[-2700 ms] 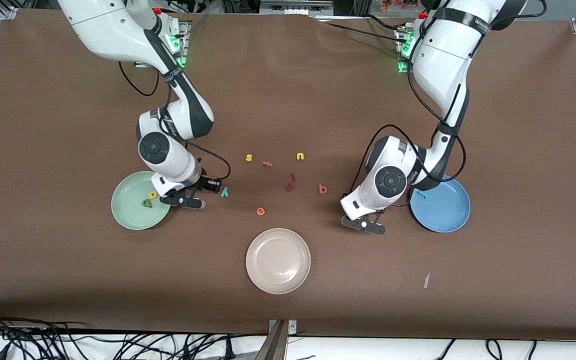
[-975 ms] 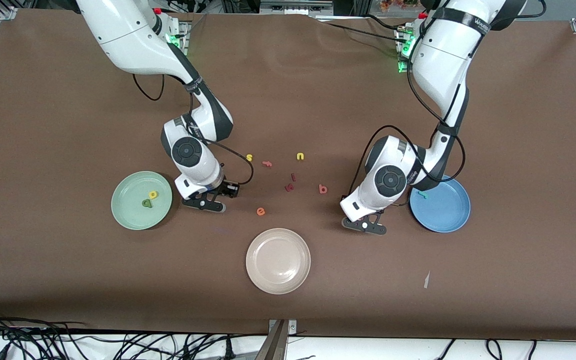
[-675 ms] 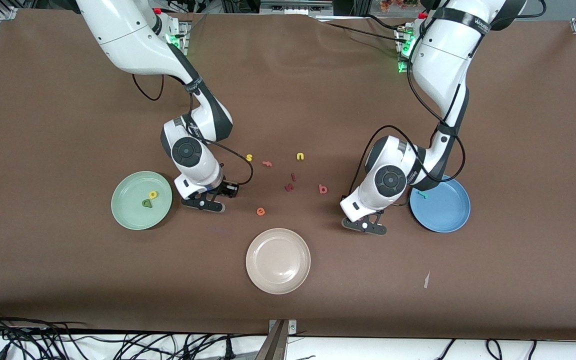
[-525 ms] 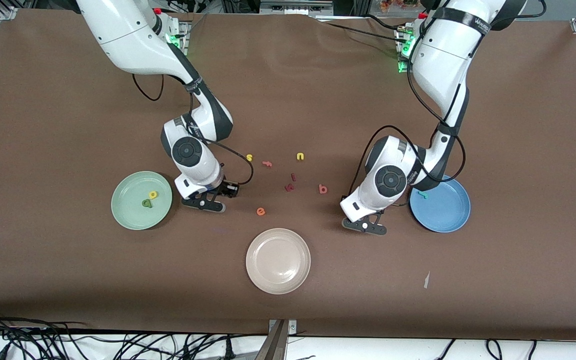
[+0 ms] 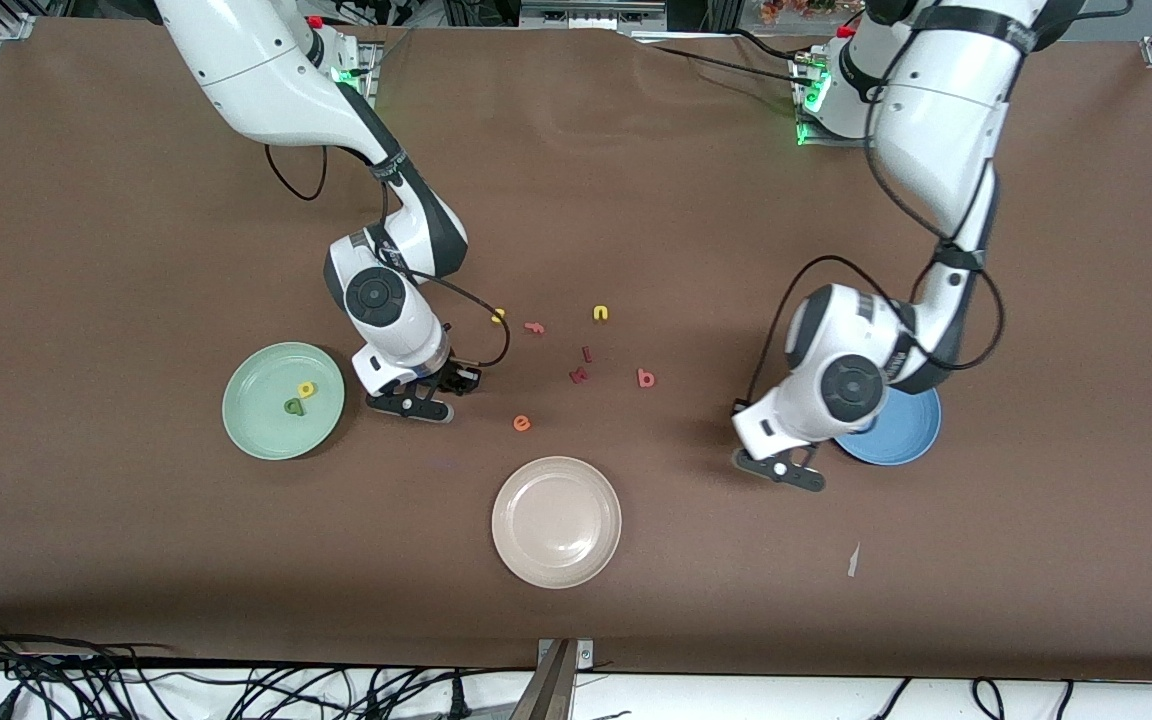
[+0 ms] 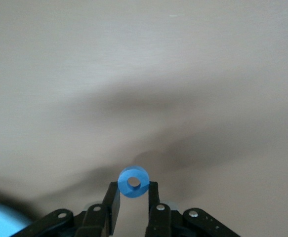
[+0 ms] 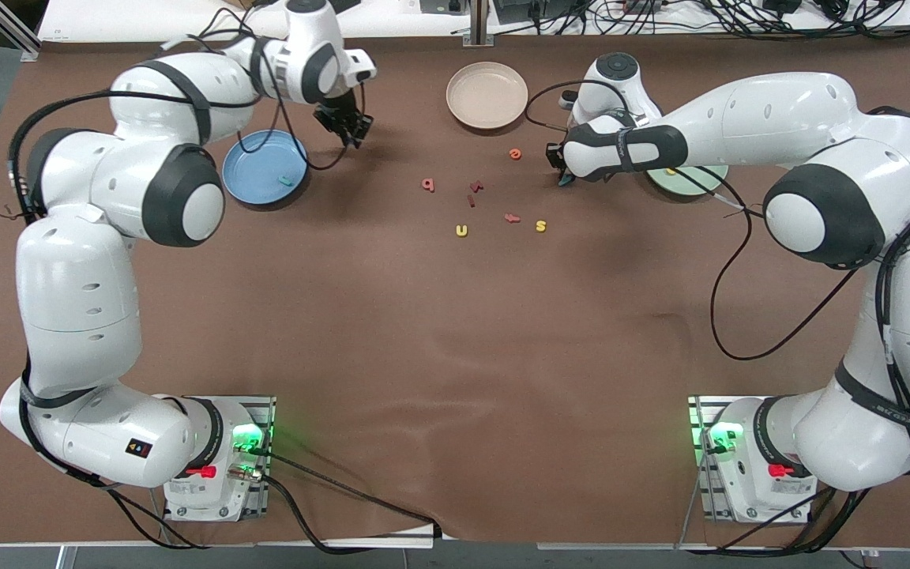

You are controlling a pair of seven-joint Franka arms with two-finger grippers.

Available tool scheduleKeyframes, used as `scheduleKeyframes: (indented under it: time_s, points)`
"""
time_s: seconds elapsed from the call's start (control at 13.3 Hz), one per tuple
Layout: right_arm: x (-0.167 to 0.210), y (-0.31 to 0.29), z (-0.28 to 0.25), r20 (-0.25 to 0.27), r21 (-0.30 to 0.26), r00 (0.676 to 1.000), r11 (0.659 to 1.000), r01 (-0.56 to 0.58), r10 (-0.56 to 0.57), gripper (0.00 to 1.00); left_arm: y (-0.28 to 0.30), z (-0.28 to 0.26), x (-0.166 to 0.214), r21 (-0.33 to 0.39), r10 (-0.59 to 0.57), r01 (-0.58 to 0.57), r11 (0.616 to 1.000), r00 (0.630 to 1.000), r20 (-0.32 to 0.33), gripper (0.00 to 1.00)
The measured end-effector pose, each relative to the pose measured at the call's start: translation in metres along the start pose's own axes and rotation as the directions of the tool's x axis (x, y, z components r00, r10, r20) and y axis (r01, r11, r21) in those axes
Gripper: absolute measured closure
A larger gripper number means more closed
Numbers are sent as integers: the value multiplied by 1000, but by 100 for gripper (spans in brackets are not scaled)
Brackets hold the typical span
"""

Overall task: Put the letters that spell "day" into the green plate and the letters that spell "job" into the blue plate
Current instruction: 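Place the y on the green plate while the left gripper places the o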

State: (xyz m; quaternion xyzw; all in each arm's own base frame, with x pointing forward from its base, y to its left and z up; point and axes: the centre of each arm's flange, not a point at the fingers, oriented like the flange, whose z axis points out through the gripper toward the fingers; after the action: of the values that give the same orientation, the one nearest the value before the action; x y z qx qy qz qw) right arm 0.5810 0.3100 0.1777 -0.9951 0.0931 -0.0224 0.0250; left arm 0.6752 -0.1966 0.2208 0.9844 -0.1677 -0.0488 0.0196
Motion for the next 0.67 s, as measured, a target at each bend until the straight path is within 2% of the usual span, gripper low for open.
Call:
scheduleKeyframes:
  time_s: [0.3, 0.45, 0.67]
  points:
    - [0, 0, 0, -1, 1, 1000, 1000, 0, 0, 74, -72, -11, -27, -15, 60, -60, 998, 998, 24, 72]
    - [3, 4, -1, -5, -4, 1000, 1000, 0, 0, 74, -86, -6, -41, 3, 72, -73, 997, 996, 53, 72]
    - [30, 41, -17, 9, -41, 1000, 999, 29, -28, 74, -102, -7, -53, 13, 112, -113, 993, 991, 69, 72]
